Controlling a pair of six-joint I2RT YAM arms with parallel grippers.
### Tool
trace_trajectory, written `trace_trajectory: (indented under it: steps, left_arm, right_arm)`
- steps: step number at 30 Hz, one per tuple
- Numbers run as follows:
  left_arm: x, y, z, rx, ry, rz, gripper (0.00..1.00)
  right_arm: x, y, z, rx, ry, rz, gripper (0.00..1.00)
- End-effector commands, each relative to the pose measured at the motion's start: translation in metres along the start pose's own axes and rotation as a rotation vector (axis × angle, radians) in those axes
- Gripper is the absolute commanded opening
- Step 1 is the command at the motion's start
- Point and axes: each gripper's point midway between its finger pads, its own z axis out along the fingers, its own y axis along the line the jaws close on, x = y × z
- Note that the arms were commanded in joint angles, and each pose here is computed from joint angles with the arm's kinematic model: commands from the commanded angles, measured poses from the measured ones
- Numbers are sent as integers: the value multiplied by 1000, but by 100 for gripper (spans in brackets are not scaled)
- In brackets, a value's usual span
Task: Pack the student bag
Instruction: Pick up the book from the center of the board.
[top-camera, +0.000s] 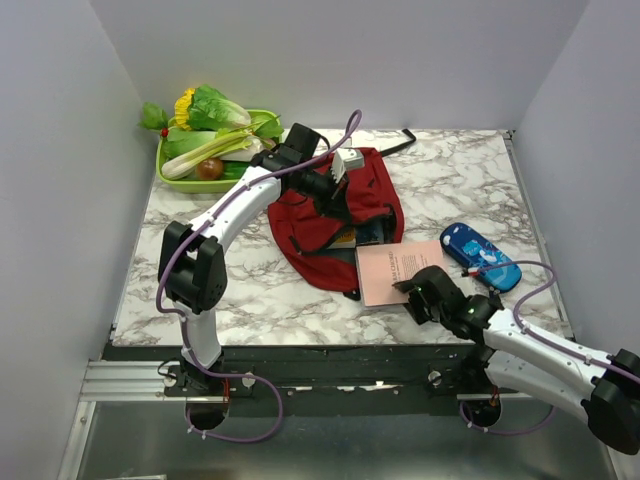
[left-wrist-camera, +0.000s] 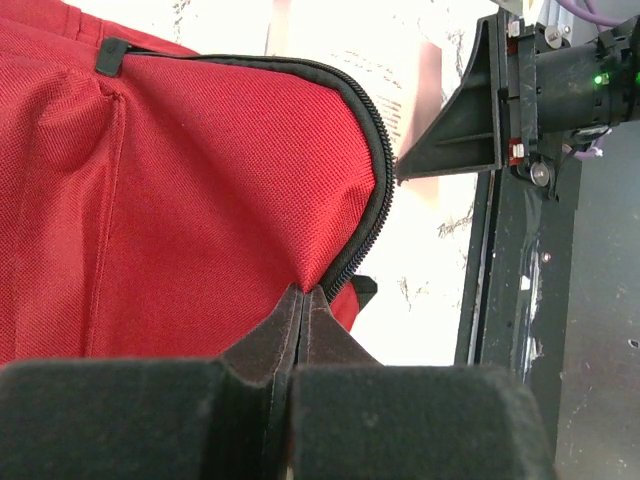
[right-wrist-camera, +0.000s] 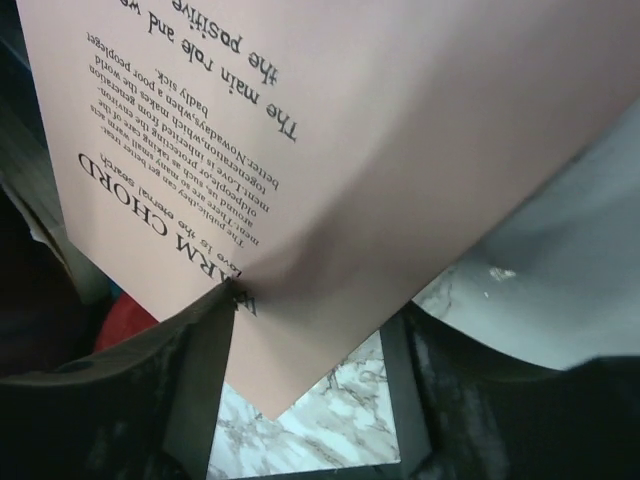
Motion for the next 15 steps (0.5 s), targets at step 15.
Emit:
trace_trajectory:
  steps: [15]
  left_arm:
    - [-24,-9,-4,25,-35,11,0]
  right_arm:
    - [4,52,-17,-520,46,46,34]
